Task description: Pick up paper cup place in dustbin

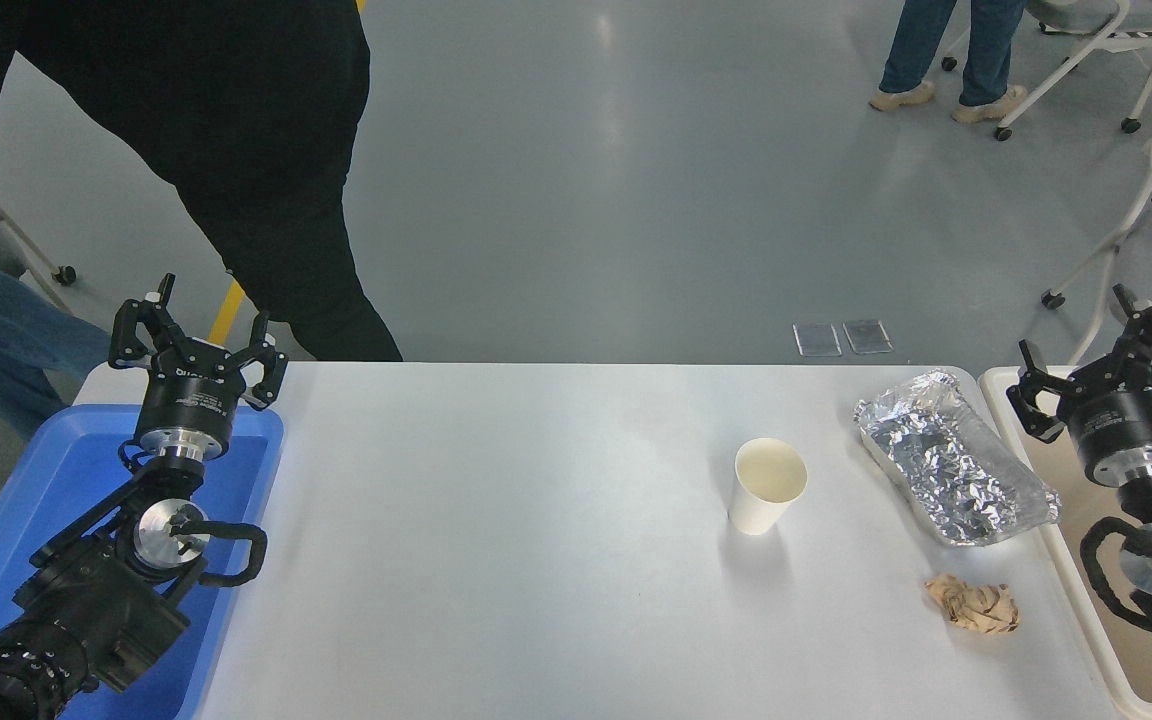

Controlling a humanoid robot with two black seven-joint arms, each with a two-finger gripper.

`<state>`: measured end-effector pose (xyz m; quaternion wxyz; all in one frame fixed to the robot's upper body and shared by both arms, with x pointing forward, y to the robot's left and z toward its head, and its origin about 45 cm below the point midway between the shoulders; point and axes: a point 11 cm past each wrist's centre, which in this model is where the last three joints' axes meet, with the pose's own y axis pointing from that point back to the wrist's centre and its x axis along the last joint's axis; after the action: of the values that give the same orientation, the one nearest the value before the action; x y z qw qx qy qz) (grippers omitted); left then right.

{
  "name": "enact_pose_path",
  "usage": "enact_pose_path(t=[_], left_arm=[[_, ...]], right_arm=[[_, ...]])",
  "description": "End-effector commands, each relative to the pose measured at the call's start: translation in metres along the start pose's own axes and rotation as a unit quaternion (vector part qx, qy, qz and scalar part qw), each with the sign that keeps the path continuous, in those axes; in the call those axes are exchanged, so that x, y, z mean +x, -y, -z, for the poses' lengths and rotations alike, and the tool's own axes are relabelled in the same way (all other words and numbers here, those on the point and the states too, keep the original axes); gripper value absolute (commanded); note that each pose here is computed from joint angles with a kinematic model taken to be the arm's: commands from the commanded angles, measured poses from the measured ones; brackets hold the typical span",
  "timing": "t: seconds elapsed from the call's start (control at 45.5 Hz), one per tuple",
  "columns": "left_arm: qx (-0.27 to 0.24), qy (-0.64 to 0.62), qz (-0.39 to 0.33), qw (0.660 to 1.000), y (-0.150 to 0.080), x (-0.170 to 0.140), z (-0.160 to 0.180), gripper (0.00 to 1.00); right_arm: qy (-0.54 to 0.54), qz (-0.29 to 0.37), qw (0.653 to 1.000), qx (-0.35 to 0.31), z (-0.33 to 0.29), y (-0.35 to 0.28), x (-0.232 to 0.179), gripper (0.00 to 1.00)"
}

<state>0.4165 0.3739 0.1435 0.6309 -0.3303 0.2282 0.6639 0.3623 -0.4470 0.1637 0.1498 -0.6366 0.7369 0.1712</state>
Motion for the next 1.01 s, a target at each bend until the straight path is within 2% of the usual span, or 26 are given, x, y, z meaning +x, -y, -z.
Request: enact_pose_path(t=[0.0,0.176,0.308,0.484,0.637,0.769,0.989], left_arm=[[0.000,0.000,0.001,1.000,0.000,0.000,0.000,0.99],[0.000,0.000,0.001,1.000,0.000,0.000,0.000,0.99],[0.000,0.000,0.000,1.000,0.000,0.000,0.000,0.99],[0.000,0.000,0.001,1.000,0.000,0.000,0.000,0.99],[0.000,0.000,0.001,1.000,0.000,0.000,-0.001,0.99],[0.000,0.000,0.001,1.000,0.000,0.000,0.000,0.99],[0.000,0.000,0.001,1.000,0.000,0.000,-0.001,0.99]], right_arm=[[-0.003,0.002,1.000,0.004,0.006,0.004,-0.002,1.00],[-0.018,0.004,1.000,0.012,0.022,0.009,-0.001,1.00],[-0.075,0.017,0.997,0.005,0.043,0.021,-0.003,1.00],[-0.202,0.045,0.977,-0.049,0.066,0.047,-0.024,1.00],[-0.267,0.026,0.957,-0.106,0.099,0.054,-0.016,1.00],[-0.353,0.034,0.923,-0.148,0.111,0.059,-0.023,1.00],[-0.493,0.071,0.840,-0.216,0.106,0.064,-0.034,1.00]])
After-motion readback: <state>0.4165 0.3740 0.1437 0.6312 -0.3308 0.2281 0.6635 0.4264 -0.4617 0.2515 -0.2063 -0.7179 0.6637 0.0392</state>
